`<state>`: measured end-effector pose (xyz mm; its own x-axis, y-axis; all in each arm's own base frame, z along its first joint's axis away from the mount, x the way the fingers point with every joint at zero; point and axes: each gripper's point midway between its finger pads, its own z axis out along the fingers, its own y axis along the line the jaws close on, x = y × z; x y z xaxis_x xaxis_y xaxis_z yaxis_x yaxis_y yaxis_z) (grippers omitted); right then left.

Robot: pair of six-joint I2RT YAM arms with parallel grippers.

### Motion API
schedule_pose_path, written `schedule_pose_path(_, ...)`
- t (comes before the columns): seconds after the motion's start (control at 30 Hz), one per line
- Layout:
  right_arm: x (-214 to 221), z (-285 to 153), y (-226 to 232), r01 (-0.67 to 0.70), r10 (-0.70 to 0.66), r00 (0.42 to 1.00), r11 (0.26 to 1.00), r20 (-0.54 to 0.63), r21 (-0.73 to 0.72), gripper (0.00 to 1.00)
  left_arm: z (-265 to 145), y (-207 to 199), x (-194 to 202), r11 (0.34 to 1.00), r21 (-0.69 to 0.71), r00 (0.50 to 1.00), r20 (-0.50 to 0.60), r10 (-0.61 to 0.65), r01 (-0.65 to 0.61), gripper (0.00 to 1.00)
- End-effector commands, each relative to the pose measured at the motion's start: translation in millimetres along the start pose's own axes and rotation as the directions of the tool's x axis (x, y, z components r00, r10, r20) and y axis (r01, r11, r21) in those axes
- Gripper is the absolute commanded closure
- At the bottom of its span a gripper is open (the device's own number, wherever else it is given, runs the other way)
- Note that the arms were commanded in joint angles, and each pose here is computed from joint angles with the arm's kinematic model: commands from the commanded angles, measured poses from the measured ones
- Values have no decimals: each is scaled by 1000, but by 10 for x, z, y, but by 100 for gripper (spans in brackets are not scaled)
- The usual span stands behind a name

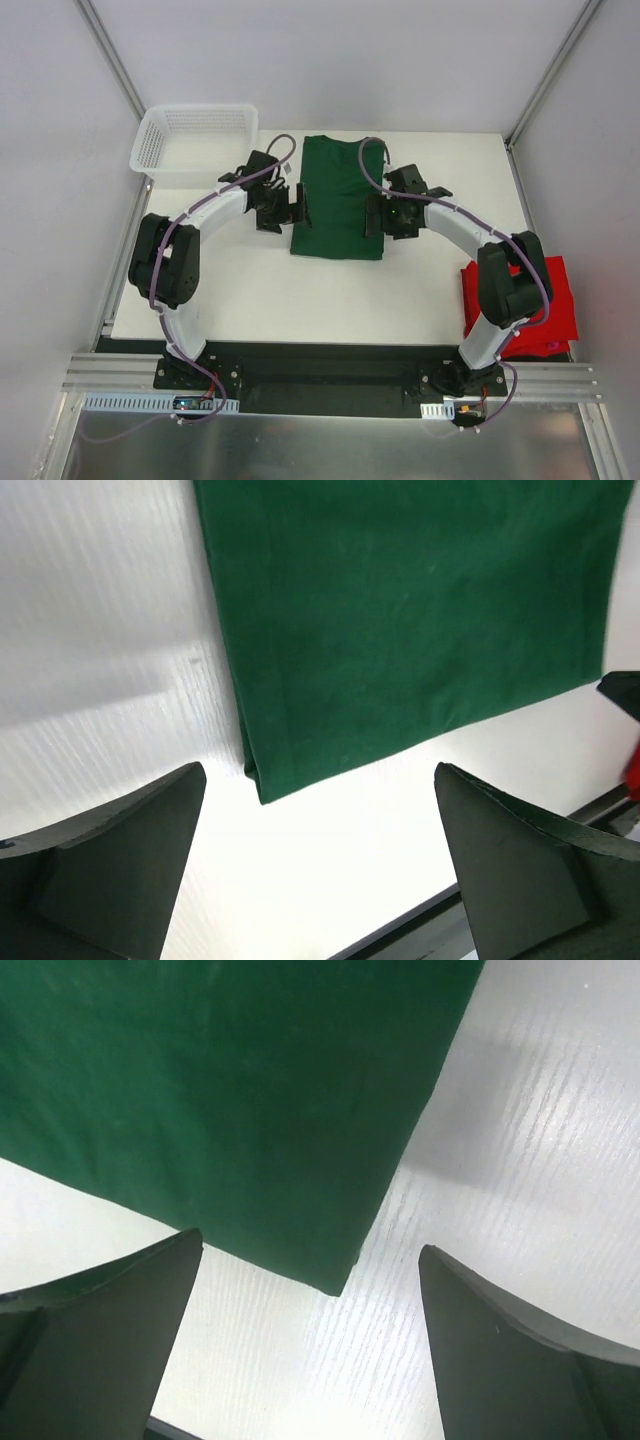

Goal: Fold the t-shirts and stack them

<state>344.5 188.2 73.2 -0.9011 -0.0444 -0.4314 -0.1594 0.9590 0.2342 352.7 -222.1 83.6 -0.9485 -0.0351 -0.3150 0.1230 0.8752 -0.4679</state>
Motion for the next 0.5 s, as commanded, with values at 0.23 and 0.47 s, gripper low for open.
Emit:
schedule_pose_path(0.23,-31,-223,23,-116,126,990,985,69,-131,8,-184,-312,-142,959,281,997,59,-51,32,1)
schedule_pose_path(0.47,180,-124,-26,-141,146,989,982,29,-129,16,-107,-244,-12,959,277,997,39,-66,53,1)
